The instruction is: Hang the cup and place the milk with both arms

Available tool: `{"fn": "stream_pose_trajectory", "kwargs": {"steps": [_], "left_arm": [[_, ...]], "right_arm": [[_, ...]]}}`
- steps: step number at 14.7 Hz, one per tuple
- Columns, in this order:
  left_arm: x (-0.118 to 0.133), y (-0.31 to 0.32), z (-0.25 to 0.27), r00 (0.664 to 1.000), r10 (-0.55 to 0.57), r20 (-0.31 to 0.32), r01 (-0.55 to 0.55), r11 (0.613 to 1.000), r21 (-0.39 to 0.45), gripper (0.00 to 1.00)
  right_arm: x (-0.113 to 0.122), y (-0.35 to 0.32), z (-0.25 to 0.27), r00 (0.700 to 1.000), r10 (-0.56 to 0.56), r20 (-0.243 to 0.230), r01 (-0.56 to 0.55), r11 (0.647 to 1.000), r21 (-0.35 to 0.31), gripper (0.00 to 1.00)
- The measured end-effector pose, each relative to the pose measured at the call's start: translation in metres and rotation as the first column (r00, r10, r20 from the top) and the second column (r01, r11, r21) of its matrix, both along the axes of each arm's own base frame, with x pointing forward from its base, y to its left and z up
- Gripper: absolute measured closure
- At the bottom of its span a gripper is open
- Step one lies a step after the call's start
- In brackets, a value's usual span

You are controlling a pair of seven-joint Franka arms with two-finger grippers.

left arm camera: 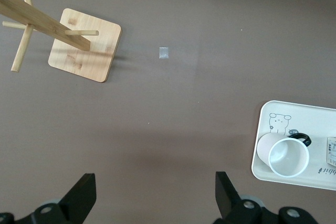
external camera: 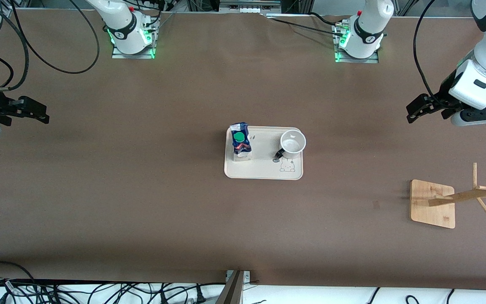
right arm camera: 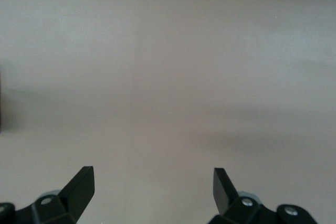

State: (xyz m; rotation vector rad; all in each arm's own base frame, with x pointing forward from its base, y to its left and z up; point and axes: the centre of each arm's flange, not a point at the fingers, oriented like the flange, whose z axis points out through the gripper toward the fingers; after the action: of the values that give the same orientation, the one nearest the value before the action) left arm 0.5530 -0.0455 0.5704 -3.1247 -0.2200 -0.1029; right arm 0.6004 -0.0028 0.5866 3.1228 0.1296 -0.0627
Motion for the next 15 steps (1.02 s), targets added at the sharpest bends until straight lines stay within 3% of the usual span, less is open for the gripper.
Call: {"fn": "stream_pose_trajectory", "kwargs": {"steps": [11, 15], "left_arm": [[-0.001, -0.009, 0.000, 1.000, -0.016, 0.001, 0.016, 1.000, 0.001, 0.00], [-0.001, -0.009, 0.000, 1.000, -0.016, -0.005, 0.016, 1.000, 0.001, 0.00]], "right_arm": [[0.000, 0.003, -0.001, 1.000, 0.004, -0.003, -0.004, 1.000, 0.003, 0.00], [0.001, 0.004, -0.023, 0.997, 0.006, -0.073, -0.006, 1.000, 0.005, 0.00]]}}
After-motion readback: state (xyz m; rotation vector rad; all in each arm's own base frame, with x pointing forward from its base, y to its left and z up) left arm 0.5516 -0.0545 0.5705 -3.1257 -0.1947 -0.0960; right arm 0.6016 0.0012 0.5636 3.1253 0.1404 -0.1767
